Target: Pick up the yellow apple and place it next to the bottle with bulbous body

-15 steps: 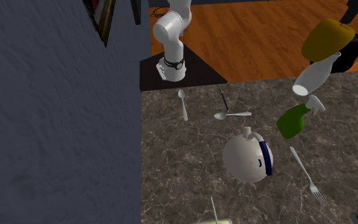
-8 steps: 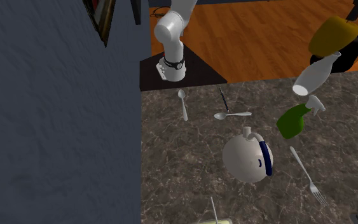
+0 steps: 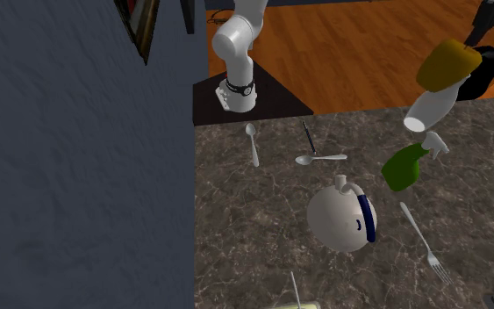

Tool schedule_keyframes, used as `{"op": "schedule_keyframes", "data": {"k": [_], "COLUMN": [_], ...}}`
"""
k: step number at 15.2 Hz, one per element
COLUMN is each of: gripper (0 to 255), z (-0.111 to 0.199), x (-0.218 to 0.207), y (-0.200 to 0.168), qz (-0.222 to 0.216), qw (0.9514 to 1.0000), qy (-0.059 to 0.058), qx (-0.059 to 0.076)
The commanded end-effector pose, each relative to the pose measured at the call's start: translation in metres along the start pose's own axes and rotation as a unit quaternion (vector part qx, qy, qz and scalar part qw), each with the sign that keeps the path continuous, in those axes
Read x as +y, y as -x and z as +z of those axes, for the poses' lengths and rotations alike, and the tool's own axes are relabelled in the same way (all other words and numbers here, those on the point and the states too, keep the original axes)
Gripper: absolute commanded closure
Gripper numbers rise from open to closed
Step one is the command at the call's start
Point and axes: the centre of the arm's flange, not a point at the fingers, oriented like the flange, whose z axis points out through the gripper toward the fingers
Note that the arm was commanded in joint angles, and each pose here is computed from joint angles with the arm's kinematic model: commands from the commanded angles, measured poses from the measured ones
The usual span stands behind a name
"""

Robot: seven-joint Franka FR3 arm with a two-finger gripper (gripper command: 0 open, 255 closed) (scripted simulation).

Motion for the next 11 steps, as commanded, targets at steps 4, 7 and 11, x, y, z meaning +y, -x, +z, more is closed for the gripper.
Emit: {"op": "schedule_keyframes", "data": {"k": [4, 7, 11], "gripper": [255, 255, 255], "z": [0.026, 0.041, 0.062], "x": [-0.005, -0.007, -0.011], "y": [0.006, 0.008, 0.011], "qz": [0.000, 0.000, 0.000], "qw": [1.0000, 1.0000, 1.0000], "qy": [0.000, 0.000, 0.000], "qx": [0.000, 0.000, 0.000]}}
